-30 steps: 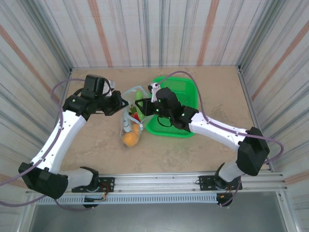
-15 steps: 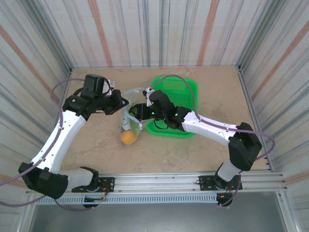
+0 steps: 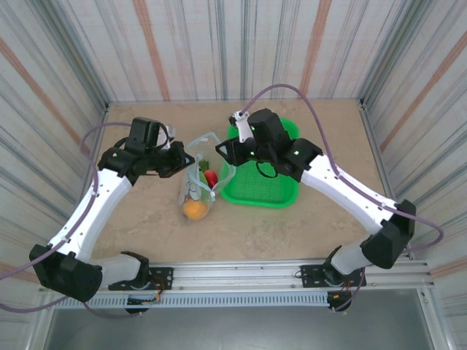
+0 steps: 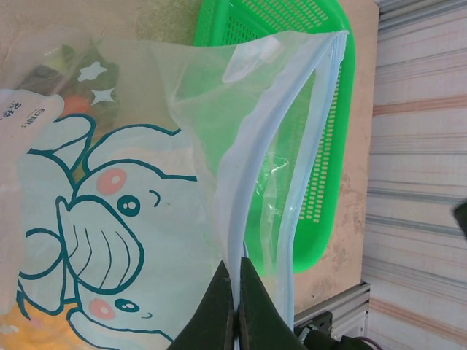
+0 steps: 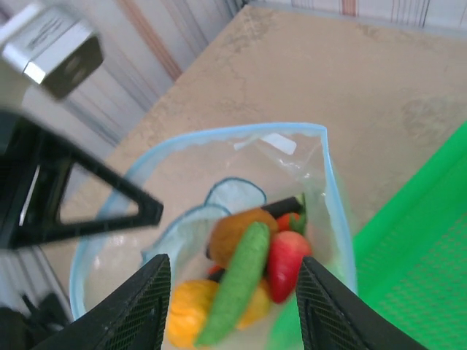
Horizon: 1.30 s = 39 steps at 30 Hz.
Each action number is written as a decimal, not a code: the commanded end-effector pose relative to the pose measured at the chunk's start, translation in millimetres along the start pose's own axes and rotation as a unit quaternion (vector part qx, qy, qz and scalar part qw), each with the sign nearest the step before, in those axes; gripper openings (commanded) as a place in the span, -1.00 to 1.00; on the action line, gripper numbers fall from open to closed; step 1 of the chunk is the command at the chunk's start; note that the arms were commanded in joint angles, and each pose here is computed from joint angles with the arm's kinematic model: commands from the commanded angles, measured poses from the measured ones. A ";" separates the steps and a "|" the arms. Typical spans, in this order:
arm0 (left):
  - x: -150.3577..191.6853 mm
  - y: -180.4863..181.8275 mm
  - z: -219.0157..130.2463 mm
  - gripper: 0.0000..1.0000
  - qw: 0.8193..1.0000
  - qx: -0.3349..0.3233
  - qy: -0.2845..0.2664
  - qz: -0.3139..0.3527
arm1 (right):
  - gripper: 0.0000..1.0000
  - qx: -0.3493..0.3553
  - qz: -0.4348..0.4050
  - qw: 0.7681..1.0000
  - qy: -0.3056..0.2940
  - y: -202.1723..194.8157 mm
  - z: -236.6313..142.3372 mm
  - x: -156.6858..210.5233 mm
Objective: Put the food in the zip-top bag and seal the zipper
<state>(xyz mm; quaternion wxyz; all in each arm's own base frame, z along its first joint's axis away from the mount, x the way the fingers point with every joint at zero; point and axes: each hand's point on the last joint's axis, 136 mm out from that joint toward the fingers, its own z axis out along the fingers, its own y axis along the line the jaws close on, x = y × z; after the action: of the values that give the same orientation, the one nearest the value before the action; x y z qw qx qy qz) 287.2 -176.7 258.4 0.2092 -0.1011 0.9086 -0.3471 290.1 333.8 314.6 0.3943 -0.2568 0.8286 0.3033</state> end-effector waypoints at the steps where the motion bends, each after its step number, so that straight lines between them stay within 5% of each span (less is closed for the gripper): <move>1: 3.5 -6.5 -12.1 -1.00 1.000 0.008 0.003 0.029 | -0.04 0.002 -0.158 0.986 0.056 -1.9 -24.4 30.7; 6: 16.6 -11.9 -9.9 -1.00 0.997 -0.009 0.036 0.070 | -0.11 -0.024 -0.323 0.941 0.099 4.0 -42.3 54.5; 14: 28.6 -23.5 -8.2 -1.00 0.993 -0.001 0.068 0.097 | 0.04 -0.094 -0.423 0.888 0.157 30.5 -41.4 103.2; 28: 39.4 -30.7 -2.8 -0.99 0.990 0.016 0.088 0.106 | 0.00 -0.161 -0.448 0.871 0.121 85.9 25.7 121.1; 32: 41.3 -27.5 -7.4 -0.79 0.991 0.015 0.078 0.106 | -0.34 -0.174 -0.433 0.876 0.123 98.4 32.7 117.9; 36: 31.0 -24.6 -27.7 -0.12 0.993 -0.001 0.022 0.119 | -0.91 -0.180 -0.416 0.883 0.123 105.3 33.8 113.4; 39: 17.8 -28.0 -52.8 0.08 0.988 0.001 -0.054 0.145 | -1.00 -0.189 -0.381 0.898 0.117 114.8 35.4 102.7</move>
<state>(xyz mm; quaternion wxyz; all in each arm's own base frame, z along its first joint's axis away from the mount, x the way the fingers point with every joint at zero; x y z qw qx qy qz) 252.2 -190.1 284.0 0.2341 0.0114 0.9166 -0.3239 175.0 402.8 230.3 0.3176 -0.6827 0.6224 0.2139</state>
